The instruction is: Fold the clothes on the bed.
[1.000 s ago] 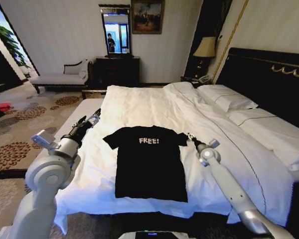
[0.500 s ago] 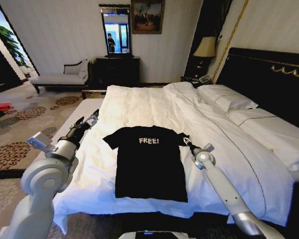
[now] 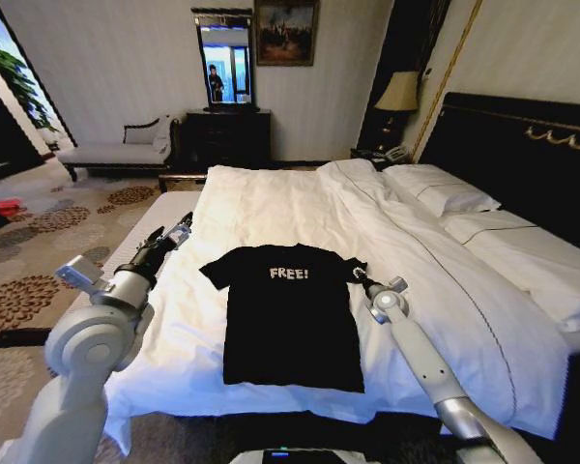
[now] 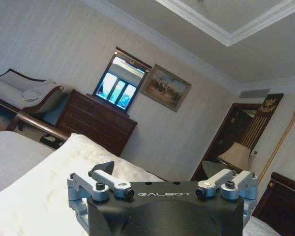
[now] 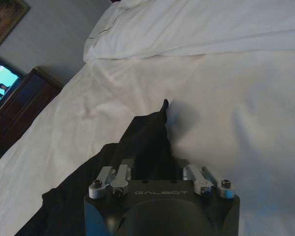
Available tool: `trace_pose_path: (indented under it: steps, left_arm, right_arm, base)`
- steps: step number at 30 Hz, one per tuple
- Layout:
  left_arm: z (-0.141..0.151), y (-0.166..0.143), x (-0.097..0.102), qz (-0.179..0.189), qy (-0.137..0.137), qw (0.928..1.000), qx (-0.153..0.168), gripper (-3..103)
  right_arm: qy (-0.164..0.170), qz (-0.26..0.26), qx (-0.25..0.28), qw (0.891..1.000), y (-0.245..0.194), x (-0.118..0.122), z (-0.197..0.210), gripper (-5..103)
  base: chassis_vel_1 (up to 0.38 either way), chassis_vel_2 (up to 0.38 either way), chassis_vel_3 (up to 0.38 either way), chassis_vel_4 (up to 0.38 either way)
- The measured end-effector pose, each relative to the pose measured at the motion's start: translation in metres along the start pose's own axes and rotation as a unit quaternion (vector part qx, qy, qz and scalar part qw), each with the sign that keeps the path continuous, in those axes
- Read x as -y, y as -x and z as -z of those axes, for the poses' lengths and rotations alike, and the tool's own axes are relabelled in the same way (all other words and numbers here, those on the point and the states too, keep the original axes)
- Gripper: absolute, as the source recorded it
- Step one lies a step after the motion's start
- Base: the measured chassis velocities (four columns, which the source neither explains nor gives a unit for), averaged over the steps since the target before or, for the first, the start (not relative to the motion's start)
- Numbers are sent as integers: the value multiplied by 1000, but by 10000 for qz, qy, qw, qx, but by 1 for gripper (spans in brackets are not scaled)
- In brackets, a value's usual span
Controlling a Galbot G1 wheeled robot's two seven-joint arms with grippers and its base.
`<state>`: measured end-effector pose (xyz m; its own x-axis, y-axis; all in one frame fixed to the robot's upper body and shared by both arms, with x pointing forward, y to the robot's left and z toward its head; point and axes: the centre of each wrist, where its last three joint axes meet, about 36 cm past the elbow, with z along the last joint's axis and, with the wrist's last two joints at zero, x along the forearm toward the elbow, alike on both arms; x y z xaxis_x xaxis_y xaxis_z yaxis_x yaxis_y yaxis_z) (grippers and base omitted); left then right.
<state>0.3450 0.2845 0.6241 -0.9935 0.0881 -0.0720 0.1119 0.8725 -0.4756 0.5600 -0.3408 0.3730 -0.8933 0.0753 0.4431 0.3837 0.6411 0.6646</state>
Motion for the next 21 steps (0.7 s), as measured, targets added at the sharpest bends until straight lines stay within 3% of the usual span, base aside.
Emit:
trace_pose_path:
  steps: [1, 5, 7, 9, 11, 14, 16, 21]
  left_arm:
    - [0, 0, 0, 0, 0, 10000, 0, 100]
    - [0, 1, -1, 16, 5, 10000, -3, 100]
    - [0, 1, -1, 19, 7, 10000, -2, 100]
    - [0, 2, -1, 14, 4, 10000, -1, 100]
    - [0, 2, -1, 12, 3, 10000, -3, 100]
    - [0, 2, -1, 13, 4, 10000, -1, 100]
    - [0, 2, -1, 15, 4, 10000, -1, 100]
    - [-1, 2, -1, 25, 6, 10000, -1, 100]
  right_arm:
    - [0, 0, 0, 10000, 0, 0, 0, 46]
    - [-48, -28, 54, 10000, -1, 2, 5, 22]
    - [-54, -39, 59, 10000, 0, 3, 6, 22]
    - [-62, -65, 66, 9999, 0, 2, 6, 37]
    - [-75, -79, 70, 9999, 0, 2, 6, 37]
    - [-116, -141, 73, 9998, -1, 1, 5, 54]
    - [-121, -155, 69, 9998, -1, 1, 4, 54]
    - [-157, -356, -3, 9992, -4, 0, 1, 76]
  base:
    - [0, 0, 0, 0]
    - [0, 0, 0, 0]
    - [0, 0, 0, 0]
    - [0, 0, 0, 0]
    - [0, 0, 0, 0]
    - [0, 0, 0, 0]
    - [0, 0, 0, 0]
    - [0, 0, 0, 0]
